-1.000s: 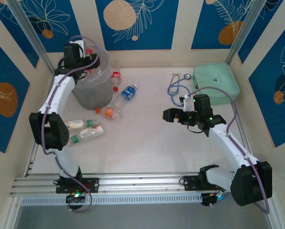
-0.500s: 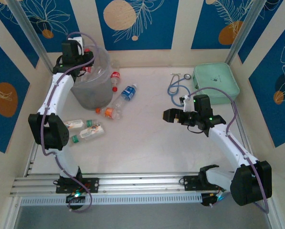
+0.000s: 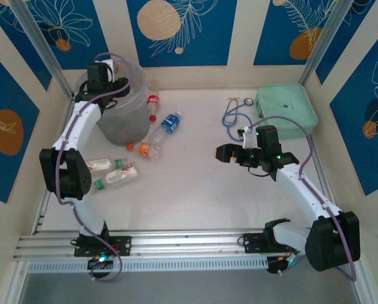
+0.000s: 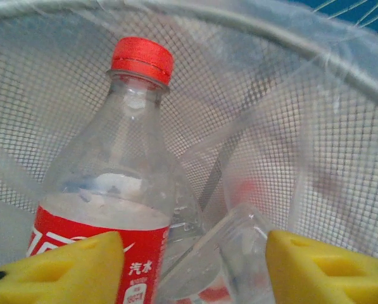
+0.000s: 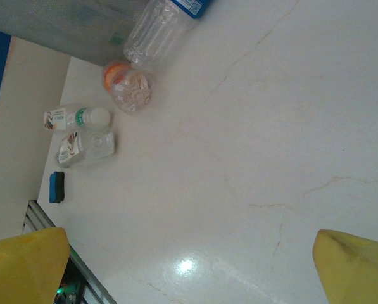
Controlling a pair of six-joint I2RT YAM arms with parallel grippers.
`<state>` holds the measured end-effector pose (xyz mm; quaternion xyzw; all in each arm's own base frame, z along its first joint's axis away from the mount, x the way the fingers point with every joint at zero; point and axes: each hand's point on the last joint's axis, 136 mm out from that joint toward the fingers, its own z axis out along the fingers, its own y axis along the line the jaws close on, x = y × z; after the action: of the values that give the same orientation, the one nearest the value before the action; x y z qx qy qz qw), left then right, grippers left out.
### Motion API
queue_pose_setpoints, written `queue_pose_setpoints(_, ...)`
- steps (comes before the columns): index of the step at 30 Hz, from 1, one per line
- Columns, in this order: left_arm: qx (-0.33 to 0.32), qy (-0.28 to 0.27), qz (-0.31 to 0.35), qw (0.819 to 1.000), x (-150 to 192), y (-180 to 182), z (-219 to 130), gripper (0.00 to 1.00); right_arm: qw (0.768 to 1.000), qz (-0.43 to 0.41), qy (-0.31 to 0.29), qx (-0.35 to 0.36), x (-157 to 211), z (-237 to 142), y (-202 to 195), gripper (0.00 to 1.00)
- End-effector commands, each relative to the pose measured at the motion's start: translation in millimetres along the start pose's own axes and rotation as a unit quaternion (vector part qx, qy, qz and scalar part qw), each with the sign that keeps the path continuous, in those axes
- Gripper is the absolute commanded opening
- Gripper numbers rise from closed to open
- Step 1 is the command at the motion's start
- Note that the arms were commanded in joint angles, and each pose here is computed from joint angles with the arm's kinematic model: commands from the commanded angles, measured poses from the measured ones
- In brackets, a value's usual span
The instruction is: Put the plastic bottles in the bin
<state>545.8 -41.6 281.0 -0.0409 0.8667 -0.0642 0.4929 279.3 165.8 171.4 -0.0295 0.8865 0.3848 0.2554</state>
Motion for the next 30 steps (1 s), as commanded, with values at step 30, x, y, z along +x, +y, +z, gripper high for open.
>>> queue_pose_setpoints(30,-0.122,0.038,-0.294,0.947,207,90,-163,0.99,0.999,0.015,0.026,-0.032,-16,34,3,0.99)
